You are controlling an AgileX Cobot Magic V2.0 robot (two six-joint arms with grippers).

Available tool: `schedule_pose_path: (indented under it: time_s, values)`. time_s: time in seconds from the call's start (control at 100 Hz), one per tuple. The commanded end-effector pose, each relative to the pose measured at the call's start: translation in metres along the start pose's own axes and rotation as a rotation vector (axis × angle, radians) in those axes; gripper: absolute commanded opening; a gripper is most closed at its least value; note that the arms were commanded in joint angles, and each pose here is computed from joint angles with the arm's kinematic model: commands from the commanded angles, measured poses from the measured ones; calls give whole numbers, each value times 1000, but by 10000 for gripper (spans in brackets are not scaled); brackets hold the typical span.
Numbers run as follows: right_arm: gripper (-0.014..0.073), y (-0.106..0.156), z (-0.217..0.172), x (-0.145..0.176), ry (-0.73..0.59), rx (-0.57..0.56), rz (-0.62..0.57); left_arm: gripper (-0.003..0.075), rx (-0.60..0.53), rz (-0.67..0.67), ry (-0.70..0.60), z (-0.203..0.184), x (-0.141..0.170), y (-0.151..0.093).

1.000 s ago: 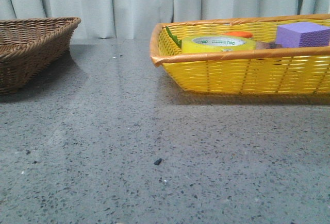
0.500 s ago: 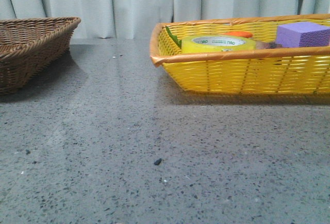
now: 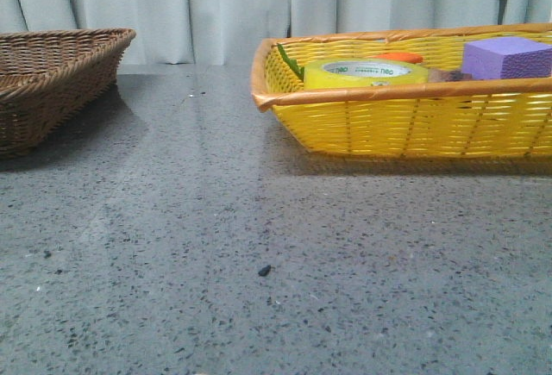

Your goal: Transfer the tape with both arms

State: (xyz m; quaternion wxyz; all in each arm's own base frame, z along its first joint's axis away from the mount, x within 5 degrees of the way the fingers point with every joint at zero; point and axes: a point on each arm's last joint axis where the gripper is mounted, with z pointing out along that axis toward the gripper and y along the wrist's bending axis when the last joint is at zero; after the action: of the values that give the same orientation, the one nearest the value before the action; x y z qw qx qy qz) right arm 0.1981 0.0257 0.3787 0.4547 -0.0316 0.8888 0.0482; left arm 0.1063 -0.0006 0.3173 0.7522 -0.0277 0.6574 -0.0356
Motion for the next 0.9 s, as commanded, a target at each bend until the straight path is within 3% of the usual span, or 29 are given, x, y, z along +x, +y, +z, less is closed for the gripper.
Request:
schedule_pose_path:
  time_s: [0.0,0.16,0.25,0.5,0.89]
  values:
    - [139,14,4,-23,-43,-52,-63,-21,5,-12,-106,2,-18,-1]
    - [329,47,25,-40,18,-148,-162,-21,5,-12,-106,2,-18,-1]
    - [389,68,39,-45,68,-196,-216,-21,5,-12,-106,2,-18,-1]
    - [394,112,78,-53,199,-265,-309,-21,5,-12,-102,2,-18,-1]
    - [394,132,142,-55,367,-241,-341,-21,4,-13,-98,2,-18,-1]
